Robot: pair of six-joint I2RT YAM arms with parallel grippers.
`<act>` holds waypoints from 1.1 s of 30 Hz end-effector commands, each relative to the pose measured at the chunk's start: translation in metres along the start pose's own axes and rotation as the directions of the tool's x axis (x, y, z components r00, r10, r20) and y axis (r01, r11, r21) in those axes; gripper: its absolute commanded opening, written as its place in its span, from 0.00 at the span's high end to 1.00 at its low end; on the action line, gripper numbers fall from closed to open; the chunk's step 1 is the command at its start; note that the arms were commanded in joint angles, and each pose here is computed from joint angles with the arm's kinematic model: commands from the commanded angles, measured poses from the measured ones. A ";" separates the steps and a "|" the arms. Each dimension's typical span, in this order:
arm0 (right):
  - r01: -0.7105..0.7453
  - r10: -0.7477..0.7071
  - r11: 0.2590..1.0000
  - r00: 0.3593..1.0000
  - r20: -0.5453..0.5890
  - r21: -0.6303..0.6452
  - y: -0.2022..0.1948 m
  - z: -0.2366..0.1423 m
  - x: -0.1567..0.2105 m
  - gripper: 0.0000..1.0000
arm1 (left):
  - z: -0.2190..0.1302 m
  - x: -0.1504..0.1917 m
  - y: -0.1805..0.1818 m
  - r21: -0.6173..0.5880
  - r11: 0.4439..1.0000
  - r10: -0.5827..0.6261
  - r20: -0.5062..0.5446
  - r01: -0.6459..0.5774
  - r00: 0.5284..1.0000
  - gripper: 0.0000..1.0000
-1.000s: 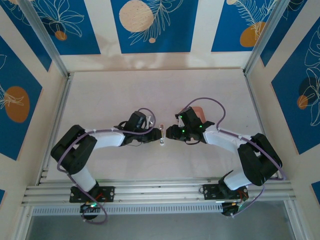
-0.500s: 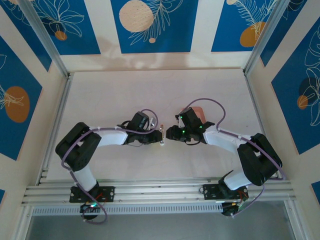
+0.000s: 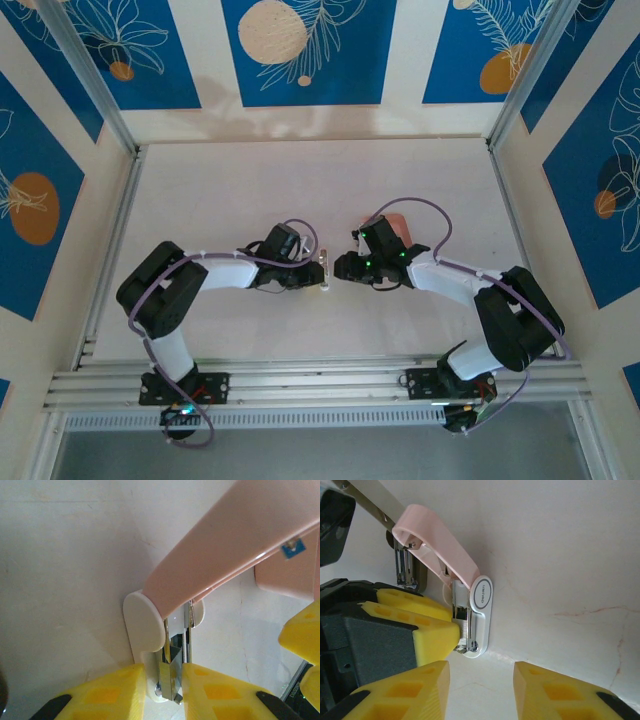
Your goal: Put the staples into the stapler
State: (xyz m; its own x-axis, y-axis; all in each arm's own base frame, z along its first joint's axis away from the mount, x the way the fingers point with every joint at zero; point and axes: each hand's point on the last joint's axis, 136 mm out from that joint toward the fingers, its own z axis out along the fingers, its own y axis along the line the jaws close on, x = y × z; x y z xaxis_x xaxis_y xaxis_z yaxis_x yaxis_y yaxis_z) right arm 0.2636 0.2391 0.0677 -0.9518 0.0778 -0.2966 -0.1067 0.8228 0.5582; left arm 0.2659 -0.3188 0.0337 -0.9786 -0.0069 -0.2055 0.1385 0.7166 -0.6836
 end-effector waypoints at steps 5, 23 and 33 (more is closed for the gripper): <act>0.007 -0.007 1.000 1.000 -0.017 -0.019 0.000 0.000 0.005 0.62 | 0.000 -0.003 -0.016 0.032 0.998 0.047 -0.008 -0.047 0.999 0.77; 0.001 -0.001 1.000 1.000 -0.014 -0.019 -0.002 -0.002 0.006 0.63 | 0.002 -0.002 -0.015 0.026 0.998 0.051 -0.017 -0.050 0.999 0.74; -0.002 0.002 1.000 1.000 -0.011 -0.020 -0.003 -0.003 0.006 0.63 | 0.005 -0.001 -0.014 0.028 0.999 0.046 -0.027 -0.045 0.999 0.77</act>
State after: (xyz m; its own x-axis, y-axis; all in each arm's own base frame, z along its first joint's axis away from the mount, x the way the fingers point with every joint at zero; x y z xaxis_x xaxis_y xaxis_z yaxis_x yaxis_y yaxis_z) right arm 0.2629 0.2360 0.0639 -0.9526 0.0833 -0.2927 -0.0995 0.8237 0.5582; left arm 0.2705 -0.3240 0.0397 -0.9736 0.0131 -0.2281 0.1701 0.7082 -0.6852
